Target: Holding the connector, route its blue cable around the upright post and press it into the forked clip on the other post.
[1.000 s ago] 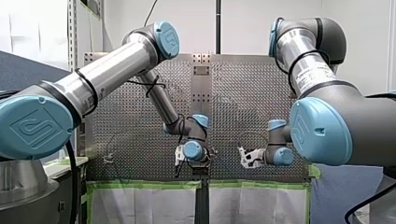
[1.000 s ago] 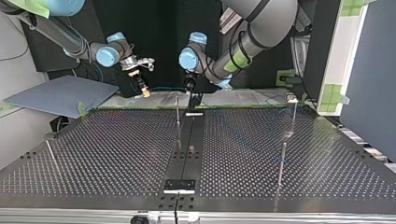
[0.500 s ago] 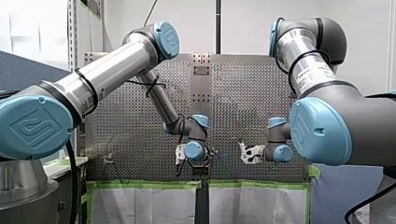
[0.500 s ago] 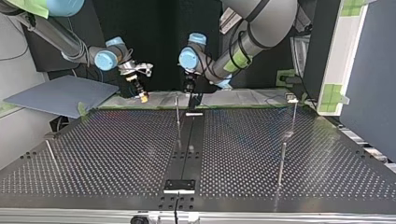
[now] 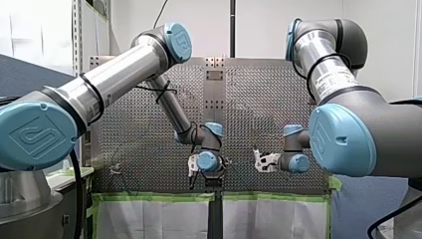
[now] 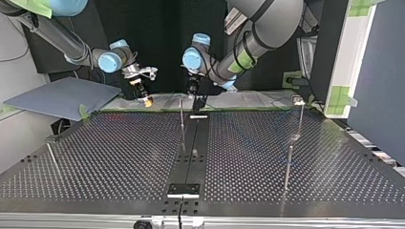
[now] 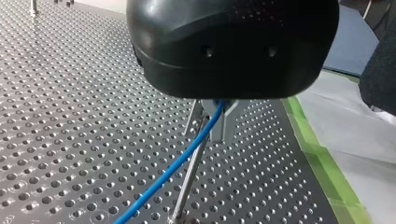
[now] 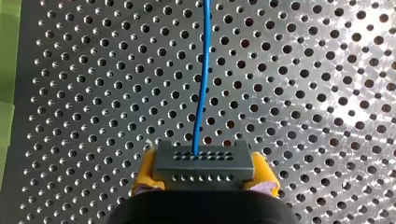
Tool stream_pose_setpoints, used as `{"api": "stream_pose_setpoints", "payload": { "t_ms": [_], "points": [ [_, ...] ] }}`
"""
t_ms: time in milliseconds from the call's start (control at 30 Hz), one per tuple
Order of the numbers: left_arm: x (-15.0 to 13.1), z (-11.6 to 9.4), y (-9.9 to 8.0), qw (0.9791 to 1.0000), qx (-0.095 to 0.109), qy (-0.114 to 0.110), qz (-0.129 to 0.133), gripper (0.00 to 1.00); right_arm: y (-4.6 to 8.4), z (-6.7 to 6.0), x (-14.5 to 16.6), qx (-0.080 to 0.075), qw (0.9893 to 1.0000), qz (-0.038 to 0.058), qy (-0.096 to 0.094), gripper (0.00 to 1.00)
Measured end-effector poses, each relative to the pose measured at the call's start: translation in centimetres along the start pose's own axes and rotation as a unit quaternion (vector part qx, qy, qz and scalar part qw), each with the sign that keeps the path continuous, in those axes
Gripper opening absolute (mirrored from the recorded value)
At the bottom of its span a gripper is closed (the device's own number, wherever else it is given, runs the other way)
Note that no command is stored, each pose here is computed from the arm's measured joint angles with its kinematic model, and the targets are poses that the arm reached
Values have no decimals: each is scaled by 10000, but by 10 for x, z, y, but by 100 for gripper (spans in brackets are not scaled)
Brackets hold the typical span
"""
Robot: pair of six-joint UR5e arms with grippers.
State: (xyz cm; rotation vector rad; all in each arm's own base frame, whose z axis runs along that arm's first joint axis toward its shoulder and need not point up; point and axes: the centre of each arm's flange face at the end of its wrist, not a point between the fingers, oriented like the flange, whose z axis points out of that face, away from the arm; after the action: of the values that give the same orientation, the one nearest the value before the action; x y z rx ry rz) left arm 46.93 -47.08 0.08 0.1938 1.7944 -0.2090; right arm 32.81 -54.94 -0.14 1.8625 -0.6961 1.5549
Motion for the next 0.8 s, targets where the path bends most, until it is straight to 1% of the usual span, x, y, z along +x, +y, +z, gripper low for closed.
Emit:
{"api": "stream_pose_setpoints", "payload": {
  "t_ms": [300, 367, 400, 500, 600, 700, 800],
  "points": [
    [1, 1, 1, 9999, 34, 14, -151, 2, -5, 0, -1, -20, 10000, -13, -39, 0],
    [5, 2, 2, 9999, 25, 41, -161, 2, -6, 0, -1, -25, 10000, -21, -56, 0],
    [7, 3, 2, 9999, 14, 60, -160, 5, -6, 0, -1, -32, 10000, -24, -66, 0],
    [19, 7, 3, 9998, -19, 152, -145, 5, -7, 0, -1, -61, 9999, -35, -85, 0],
    [27, 13, 4, 9997, -5, 177, -191, 5, -7, 0, -1, -76, 9999, -39, -82, 0],
    [25, 20, 5, 9995, -10, 179, -260, 5, -6, 1, -1, -83, 9999, -42, -63, 0],
    [17, 28, 6, 9994, -37, 167, -306, 5, -6, 2, 0, -89, 9999, -43, -33, 0]
  ]
}}
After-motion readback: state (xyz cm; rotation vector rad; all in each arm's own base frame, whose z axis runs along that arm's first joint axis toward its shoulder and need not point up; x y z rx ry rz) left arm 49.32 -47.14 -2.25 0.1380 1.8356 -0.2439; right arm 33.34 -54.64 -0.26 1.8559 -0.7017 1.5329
